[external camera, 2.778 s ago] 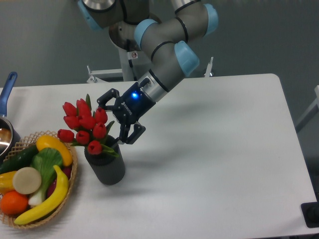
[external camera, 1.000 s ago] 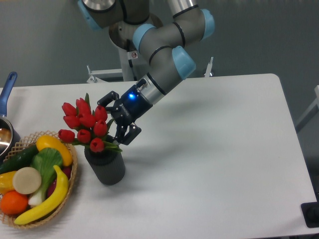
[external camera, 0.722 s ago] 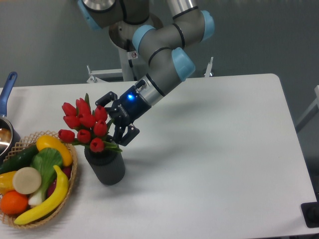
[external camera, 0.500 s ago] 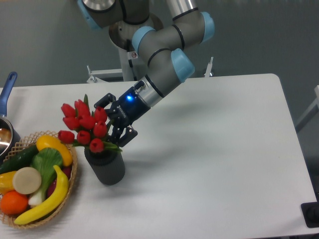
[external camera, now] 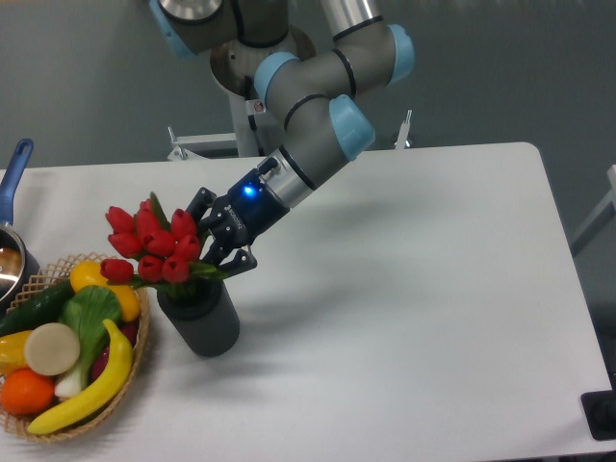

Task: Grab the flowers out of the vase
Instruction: 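Lift the gripped tulips upward out of the black vase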

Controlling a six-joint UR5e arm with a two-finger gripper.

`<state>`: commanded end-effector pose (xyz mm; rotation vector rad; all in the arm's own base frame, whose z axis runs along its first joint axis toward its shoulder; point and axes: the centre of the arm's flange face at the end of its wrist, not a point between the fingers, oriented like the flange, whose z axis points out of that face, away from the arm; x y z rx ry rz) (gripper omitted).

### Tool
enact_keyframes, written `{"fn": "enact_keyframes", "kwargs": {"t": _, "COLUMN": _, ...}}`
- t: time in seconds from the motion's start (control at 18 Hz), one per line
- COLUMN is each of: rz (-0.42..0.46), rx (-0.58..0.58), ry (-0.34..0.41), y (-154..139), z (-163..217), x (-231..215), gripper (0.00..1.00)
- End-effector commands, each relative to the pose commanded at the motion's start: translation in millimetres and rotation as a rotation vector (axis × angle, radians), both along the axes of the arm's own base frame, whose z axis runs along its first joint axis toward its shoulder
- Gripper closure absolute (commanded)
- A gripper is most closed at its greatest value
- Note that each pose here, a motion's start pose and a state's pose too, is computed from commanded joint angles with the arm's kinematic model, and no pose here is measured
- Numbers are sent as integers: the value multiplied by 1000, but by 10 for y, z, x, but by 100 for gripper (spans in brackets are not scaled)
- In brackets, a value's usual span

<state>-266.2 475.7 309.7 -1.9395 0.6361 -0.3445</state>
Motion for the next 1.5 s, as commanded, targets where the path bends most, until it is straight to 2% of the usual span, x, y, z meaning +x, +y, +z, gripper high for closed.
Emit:
{"fn": "enact_keyframes", "kwargs": {"t": 0.39, "rz": 20, "rx": -3, "ry": -16, "y": -27, "z": 50, "x": -36, "gripper": 62}}
{"fn": "enact_keyframes", "kwargs": {"t": 0.61, "rz": 32, "rx": 19, "ry": -59, "y": -29, "z": 131, "x": -30, "gripper": 68}}
{"fn": "enact_keyframes", "kwargs": {"t": 0.89, "rz": 56, "rx": 21, "ry": -79, "y": -62, "z": 289, "x": -29, "gripper": 68}}
{"fn": "enact_keyframes", "kwargs": {"t": 1.5, "rz": 130, "rx": 94, "ry": -186, "y": -252, "z": 740, "x": -159, "gripper": 68}}
